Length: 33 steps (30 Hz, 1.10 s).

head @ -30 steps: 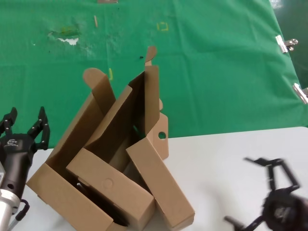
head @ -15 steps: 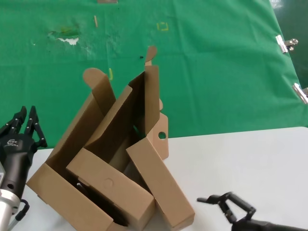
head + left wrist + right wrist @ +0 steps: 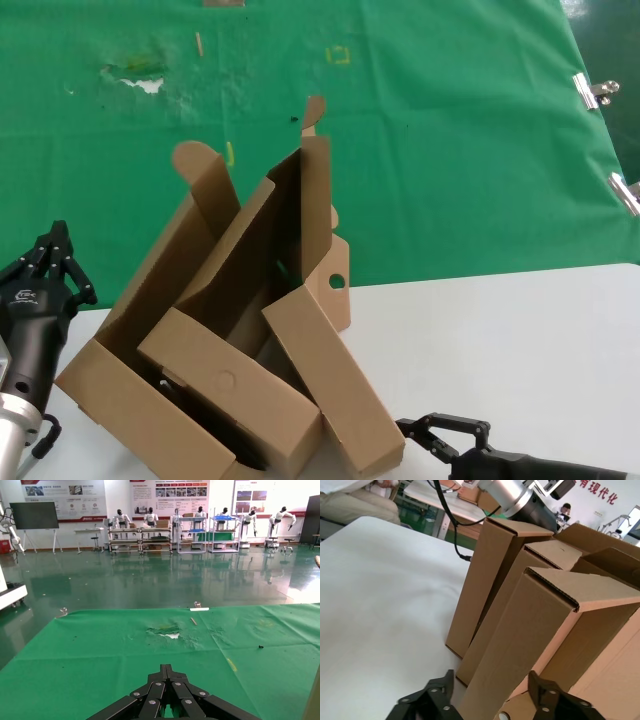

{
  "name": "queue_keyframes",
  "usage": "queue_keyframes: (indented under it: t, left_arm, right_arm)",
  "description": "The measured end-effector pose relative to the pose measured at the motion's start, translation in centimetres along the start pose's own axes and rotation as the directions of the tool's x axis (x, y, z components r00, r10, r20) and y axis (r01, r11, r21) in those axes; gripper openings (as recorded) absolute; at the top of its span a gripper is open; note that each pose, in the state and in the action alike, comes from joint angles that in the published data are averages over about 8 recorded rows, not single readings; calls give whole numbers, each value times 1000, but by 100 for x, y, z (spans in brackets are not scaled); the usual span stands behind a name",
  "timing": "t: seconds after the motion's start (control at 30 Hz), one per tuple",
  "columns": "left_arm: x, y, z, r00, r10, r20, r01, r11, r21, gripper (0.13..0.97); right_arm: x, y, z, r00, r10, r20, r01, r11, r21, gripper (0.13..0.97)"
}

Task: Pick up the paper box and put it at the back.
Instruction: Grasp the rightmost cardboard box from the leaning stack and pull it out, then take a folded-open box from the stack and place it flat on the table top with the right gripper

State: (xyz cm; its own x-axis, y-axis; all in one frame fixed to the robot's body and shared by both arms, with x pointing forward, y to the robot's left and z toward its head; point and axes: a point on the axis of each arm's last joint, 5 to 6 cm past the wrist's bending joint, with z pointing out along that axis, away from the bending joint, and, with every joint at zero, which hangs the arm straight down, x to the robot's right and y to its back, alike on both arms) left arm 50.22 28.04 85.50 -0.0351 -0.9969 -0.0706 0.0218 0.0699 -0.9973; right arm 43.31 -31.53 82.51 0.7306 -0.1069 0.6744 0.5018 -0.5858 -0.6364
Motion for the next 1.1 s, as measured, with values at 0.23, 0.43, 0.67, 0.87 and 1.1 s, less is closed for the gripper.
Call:
queue_keyframes:
  t: [0.23, 0.43, 0.67, 0.87, 1.1]
  left_arm:
    - [0, 0, 0, 1000, 0, 0, 0, 1000, 0, 140]
    - [0, 0, 0, 1000, 0, 0, 0, 1000, 0, 140]
    - [0, 0, 0, 1000, 0, 0, 0, 1000, 0, 140]
    - [0, 0, 0, 1000, 0, 0, 0, 1000, 0, 140]
    - [0, 0, 0, 1000, 0, 0, 0, 1000, 0, 140]
  right_arm:
    - [-22, -34, 27, 1000, 6, -10, -6, 1000, -14, 468]
    - [-38, -115, 10, 1000, 9, -18, -9, 999, -32, 347]
    - [-77, -298, -6, 999, 13, -40, -15, 998, -60, 224]
    - [-17, -488, -22, 990, -13, -139, -2, 994, -112, 206]
    - [253, -663, -138, 947, -84, -311, 7, 971, -239, 151]
